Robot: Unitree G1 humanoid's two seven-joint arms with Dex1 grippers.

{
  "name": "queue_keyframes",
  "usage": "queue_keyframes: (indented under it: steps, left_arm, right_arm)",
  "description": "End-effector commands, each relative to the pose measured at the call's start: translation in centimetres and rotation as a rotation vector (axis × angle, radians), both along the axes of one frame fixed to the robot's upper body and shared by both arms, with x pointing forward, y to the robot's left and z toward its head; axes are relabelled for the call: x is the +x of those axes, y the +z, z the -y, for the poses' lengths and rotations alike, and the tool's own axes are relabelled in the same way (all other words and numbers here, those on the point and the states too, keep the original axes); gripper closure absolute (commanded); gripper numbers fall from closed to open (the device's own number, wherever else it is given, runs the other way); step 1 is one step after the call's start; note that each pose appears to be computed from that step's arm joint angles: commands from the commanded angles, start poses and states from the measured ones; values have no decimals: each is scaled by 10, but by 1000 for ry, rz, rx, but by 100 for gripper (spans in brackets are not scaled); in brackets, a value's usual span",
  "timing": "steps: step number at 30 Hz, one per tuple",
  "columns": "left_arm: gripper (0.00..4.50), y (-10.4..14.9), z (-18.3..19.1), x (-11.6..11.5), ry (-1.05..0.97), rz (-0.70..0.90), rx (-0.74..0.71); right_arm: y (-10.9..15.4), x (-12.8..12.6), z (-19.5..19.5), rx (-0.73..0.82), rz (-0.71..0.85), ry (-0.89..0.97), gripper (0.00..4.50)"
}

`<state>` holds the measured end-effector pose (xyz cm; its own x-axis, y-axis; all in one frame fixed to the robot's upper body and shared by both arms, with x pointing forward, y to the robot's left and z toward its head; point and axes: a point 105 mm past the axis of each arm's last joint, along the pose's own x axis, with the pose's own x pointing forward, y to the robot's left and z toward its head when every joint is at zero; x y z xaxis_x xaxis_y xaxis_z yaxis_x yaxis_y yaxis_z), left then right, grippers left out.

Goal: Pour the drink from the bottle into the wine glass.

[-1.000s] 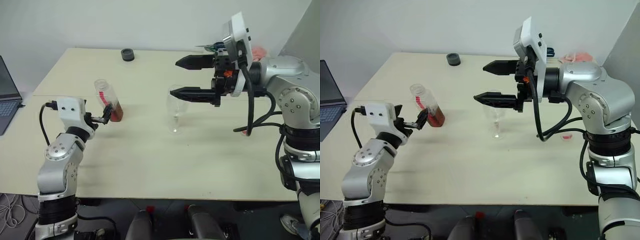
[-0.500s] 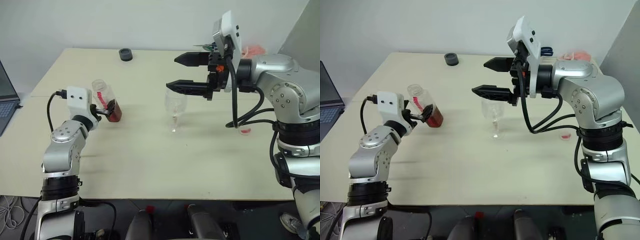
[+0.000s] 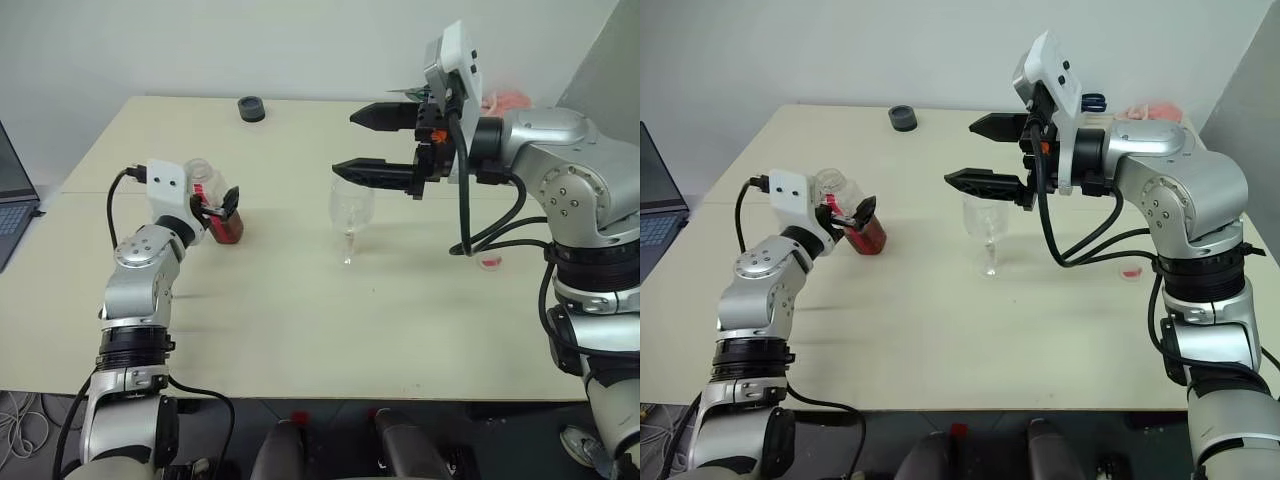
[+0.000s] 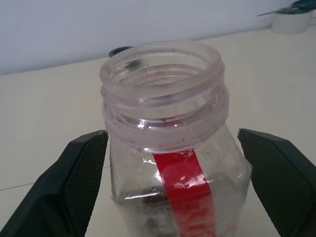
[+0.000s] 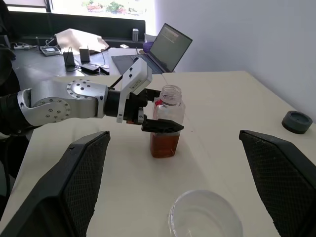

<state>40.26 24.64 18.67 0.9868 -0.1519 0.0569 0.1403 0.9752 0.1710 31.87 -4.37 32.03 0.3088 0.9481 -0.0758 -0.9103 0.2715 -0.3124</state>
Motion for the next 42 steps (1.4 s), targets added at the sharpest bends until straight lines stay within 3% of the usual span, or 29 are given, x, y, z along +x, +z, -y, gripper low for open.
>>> queue_keyframes:
  steps: [1, 7, 9, 12, 15, 19, 25, 33, 42]
  left_arm:
    - [56, 17, 2, 2, -5, 66, 14]
    - [241, 17, 0, 2, -1, 73, 17]
    - [267, 18, 0, 1, -1, 78, 17]
    - [267, 21, 1, 0, -10, 87, 26]
    - [267, 40, 9, -4, -64, 130, 63]
    - [267, 74, 38, -11, -185, 217, 230]
    - [267, 109, 91, -7, -343, 363, 508]
    - [268, 99, 142, 6, -522, 459, 739]
    - [268, 102, 165, 10, -574, 577, 916]
  right_arm:
    - [12, -6, 0, 5, 75, 0, 0]
    - [12, -5, 1, 4, 79, -6, 0]
    - [11, -5, 1, 3, 80, -8, 0]
    - [9, -3, 4, 1, 72, -23, 0]
    - [1, 10, 28, 55, 89, -115, 0]
    - [-10, 13, 72, 165, 88, -252, 0]
    - [-50, -11, 107, 293, 35, -353, 0]
    - [-108, -45, 71, 155, -23, -313, 0]
    - [-107, -51, 57, 166, 16, -339, 0]
